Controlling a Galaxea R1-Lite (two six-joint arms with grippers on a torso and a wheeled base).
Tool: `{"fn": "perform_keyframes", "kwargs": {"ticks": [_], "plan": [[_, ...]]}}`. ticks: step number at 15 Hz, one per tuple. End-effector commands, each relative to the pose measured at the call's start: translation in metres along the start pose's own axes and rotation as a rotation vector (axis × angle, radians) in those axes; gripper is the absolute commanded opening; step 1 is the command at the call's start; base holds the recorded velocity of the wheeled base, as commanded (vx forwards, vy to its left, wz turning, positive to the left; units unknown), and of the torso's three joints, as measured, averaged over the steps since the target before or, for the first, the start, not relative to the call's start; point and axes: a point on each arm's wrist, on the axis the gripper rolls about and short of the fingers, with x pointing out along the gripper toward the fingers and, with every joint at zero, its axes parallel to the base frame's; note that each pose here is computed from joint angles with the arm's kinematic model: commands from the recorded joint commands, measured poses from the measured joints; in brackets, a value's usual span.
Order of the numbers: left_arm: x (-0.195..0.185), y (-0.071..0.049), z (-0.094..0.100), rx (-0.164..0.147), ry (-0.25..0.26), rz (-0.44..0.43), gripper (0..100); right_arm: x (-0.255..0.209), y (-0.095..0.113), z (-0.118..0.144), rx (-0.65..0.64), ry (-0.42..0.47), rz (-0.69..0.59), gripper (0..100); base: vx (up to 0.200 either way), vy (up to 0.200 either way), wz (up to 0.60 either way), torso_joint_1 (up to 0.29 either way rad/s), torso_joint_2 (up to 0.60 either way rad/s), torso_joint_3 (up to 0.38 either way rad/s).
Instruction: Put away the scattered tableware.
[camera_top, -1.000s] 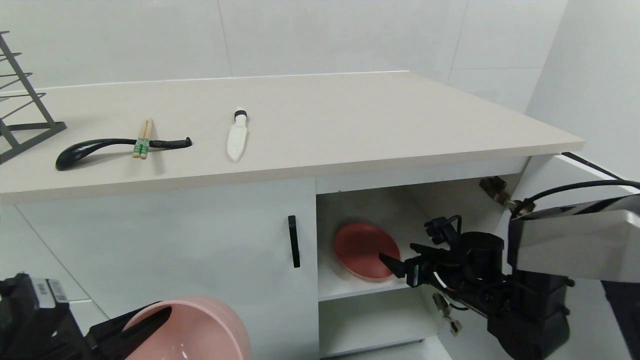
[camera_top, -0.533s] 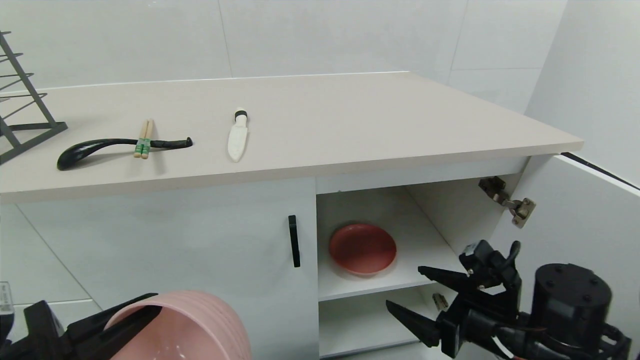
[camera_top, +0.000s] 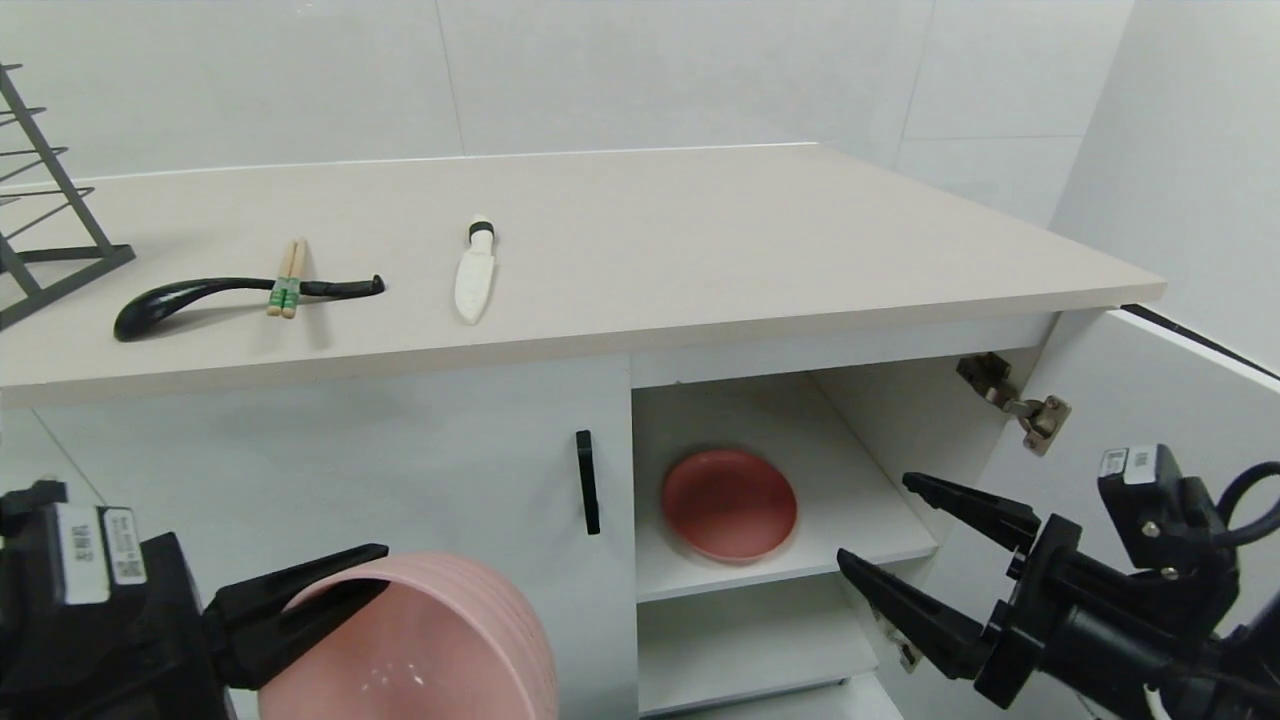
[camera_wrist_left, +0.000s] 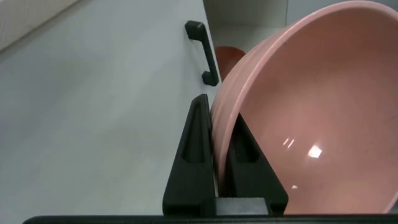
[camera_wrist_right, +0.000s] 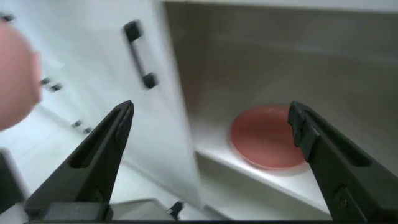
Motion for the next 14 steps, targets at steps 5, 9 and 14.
{"fn": "perform_keyframes", "kwargs": {"ticks": [5, 9, 14], "plan": [[0.081, -0.019, 0.011, 0.075, 0.069, -0.171, 0, -0.003, 0.002, 0.004, -0.043, -0.029, -0.060, 100, 0.000, 0.000, 0.00, 0.000, 0.00, 0.000], [0.107, -0.032, 0.011, 0.096, 0.061, -0.133, 0, -0.003, 0.002, 0.004, -0.040, -0.033, -0.063, 100, 0.000, 0.000, 0.00, 0.000, 0.00, 0.000], [0.152, -0.045, 0.010, 0.113, 0.061, -0.017, 0, -0.002, 0.000, 0.003, -0.038, -0.022, -0.070, 100, 0.000, 0.000, 0.00, 0.000, 0.00, 0.000]]}}
